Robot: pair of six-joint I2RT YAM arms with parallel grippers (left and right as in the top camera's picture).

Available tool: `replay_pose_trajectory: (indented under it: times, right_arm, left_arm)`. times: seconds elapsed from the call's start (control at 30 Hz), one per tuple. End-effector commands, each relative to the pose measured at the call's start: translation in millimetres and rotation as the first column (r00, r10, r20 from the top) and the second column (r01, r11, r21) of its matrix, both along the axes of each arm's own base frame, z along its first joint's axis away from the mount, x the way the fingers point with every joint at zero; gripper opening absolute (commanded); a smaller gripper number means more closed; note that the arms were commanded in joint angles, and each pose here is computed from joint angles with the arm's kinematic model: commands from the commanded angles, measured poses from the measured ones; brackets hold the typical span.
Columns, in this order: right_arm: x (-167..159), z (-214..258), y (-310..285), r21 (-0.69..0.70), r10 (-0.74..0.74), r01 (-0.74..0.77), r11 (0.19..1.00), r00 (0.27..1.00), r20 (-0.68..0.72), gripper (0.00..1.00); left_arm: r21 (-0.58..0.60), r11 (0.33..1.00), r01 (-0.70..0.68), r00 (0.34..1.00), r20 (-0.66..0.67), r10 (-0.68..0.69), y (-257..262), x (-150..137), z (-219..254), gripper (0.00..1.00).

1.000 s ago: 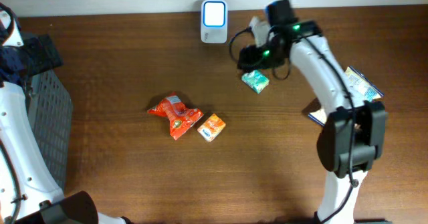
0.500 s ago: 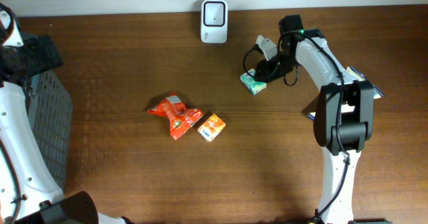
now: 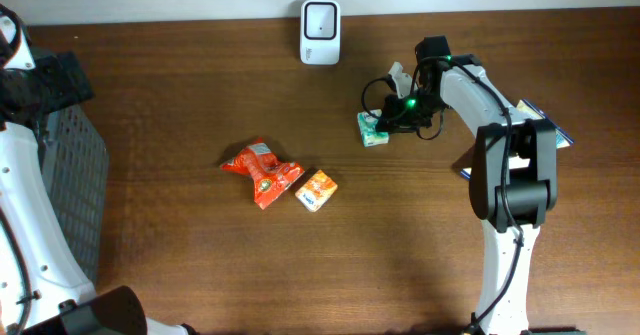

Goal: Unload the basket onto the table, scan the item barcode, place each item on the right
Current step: 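Lift the green tissue pack and hold it over the scanner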

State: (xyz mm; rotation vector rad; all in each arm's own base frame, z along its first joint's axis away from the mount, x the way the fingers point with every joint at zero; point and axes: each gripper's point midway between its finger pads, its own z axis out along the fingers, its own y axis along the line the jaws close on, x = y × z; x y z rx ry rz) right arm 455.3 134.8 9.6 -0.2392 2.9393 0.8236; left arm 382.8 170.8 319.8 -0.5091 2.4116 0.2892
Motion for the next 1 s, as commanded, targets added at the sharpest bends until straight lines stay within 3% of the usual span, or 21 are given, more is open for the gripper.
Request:
replay_pose_trajectory:
  times: [0.0, 0.1, 0.27, 0.33, 0.43, 0.67, 0.8, 0.97]
  right_arm:
    - [-16.3, -7.8, 9.3, 0.083, -0.03, 0.039, 0.996, 0.994, -0.106, 0.04]
    - [-20.6, 32.0, 20.3, 0.205, 0.007, 0.012, 0.979, 0.996, -0.092, 0.04]
    - [-35.3, 158.4, 52.7, 0.506, 0.112, -0.156, 0.848, 0.987, 0.117, 0.04]
    - [-43.1, 201.9, 62.9, 0.636, 0.116, -0.203, 0.744, 0.978, 0.176, 0.04]
    - [-48.7, 254.4, 60.7, 0.823, 0.091, -0.214, 0.526, 0.977, 0.195, 0.04]
    - [-49.4, 259.4, 57.9, 0.836, 0.083, -0.137, 0.531, 0.99, 0.11, 0.04]
    - [-62.5, 286.9, 57.7, 0.841, 0.083, -0.093, 0.533, 0.995, 0.058, 0.04]
    - [-94.5, 343.5, 55.9, 0.823, 0.081, -0.215, 0.527, 0.976, 0.203, 0.04]
  left_arm:
    - [-0.004, 1.0, -0.005, 1.0, 0.022, 0.006, -1.3, -2.8, 7.3, 0.99]
    - [-0.004, 1.0, -0.005, 1.0, 0.022, 0.006, -1.3, -2.8, 7.3, 0.99]
    - [-0.004, 1.0, -0.005, 1.0, 0.022, 0.006, -1.3, -2.8, 7.3, 0.99]
    - [-0.004, 1.0, -0.005, 1.0, 0.022, 0.006, -1.3, -2.8, 7.3, 0.99]
    - [-0.004, 1.0, -0.005, 1.0, 0.022, 0.006, -1.3, -2.8, 7.3, 0.99]
    - [-0.004, 1.0, -0.005, 1.0, 0.022, 0.006, -1.3, -2.9, 7.2, 0.99]
    - [-0.004, 1.0, -0.005, 1.0, 0.022, 0.006, -1.3, -2.9, 7.2, 0.99]
    - [-0.004, 1.0, -0.005, 1.0, 0.022, 0.006, -1.3, -2.9, 7.2, 0.99]
